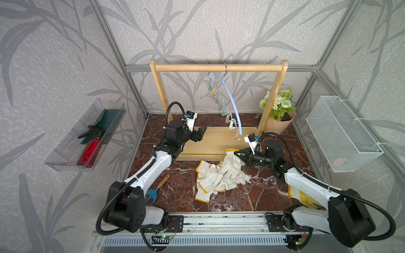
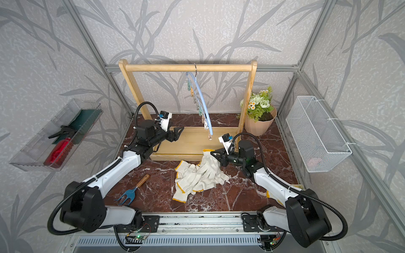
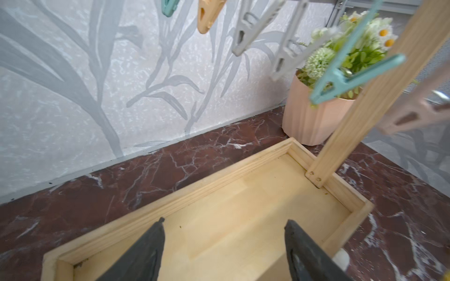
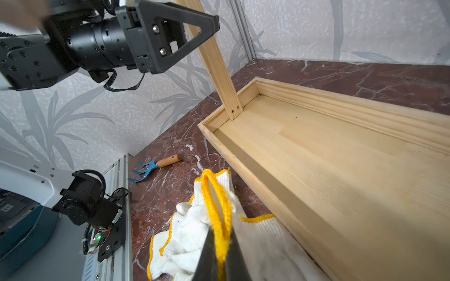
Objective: Clip the gloves onto a hanger to dry
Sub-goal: Pick up the glove from the center of the board, then open the clamp at the hanger.
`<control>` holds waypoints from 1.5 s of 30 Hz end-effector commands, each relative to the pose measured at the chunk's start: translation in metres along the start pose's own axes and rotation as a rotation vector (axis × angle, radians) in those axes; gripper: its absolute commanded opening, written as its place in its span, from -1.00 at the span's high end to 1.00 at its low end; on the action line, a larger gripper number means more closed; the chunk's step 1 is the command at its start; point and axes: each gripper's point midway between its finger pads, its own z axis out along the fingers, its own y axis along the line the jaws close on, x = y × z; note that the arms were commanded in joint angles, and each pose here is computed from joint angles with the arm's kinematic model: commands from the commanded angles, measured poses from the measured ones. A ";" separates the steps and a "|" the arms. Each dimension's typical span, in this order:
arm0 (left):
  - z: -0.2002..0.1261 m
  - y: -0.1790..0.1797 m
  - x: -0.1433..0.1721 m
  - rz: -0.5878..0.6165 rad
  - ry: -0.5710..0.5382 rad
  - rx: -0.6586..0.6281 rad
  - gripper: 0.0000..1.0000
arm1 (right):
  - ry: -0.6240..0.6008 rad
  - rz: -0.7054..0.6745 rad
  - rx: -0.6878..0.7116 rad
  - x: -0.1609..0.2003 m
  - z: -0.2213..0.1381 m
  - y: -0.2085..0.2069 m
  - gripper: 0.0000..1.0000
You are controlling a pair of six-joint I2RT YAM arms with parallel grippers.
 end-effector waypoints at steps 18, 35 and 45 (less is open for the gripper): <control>0.125 0.065 -0.100 0.197 -0.352 -0.005 -0.48 | -0.002 0.013 0.209 -0.099 0.061 -0.096 1.00; 0.140 0.058 -0.144 0.242 -0.481 0.142 -0.31 | -0.088 -0.058 0.282 -0.202 0.109 -0.141 1.00; 0.144 0.050 -0.150 0.270 -0.482 0.162 -0.26 | -0.139 -0.109 0.284 -0.262 0.136 -0.155 1.00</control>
